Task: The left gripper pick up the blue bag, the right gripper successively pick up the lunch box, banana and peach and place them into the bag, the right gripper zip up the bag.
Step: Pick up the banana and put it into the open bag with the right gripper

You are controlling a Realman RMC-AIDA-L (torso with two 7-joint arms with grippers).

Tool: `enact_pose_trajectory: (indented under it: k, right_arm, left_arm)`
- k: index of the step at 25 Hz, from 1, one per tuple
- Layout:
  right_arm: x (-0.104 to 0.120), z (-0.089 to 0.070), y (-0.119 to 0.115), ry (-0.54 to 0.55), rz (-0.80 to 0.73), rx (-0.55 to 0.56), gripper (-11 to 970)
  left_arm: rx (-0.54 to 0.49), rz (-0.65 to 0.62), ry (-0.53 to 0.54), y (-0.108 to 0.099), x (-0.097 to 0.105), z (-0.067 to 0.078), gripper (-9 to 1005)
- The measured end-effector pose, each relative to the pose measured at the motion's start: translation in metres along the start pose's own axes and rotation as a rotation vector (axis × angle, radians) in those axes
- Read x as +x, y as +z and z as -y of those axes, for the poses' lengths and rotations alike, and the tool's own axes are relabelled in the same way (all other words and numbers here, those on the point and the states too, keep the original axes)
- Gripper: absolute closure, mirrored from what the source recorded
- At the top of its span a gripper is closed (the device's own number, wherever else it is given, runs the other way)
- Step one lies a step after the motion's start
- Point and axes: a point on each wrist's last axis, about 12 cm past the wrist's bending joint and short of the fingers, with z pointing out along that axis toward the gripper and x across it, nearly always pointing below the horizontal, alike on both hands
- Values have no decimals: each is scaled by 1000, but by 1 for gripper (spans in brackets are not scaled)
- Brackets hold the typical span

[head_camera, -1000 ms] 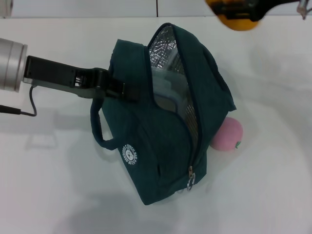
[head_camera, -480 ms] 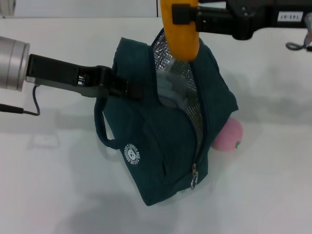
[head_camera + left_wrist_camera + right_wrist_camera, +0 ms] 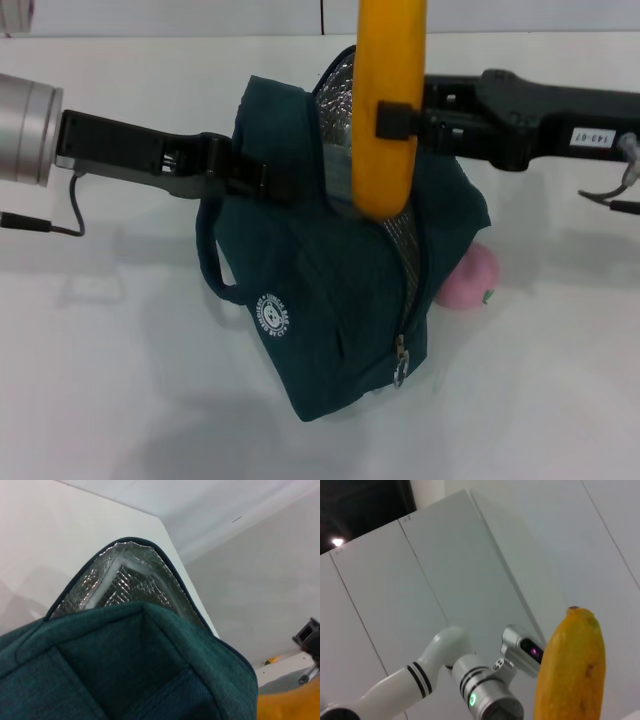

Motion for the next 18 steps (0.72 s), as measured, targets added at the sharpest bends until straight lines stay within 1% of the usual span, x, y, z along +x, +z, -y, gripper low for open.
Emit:
enact_pose_trajectory:
  k: [5,9,18]
  right_arm:
    - [9,3,4,-4,-19,14,486]
    - [20,7,4,17,-41,39,481]
    - [26,5,3,-22,-69,19,472]
  left_arm:
    - [1,0,1,1,-1,0,954]
    - [-1,3,-3,0,1,-1,954]
    - [0,6,-1,-1,2,-2,953]
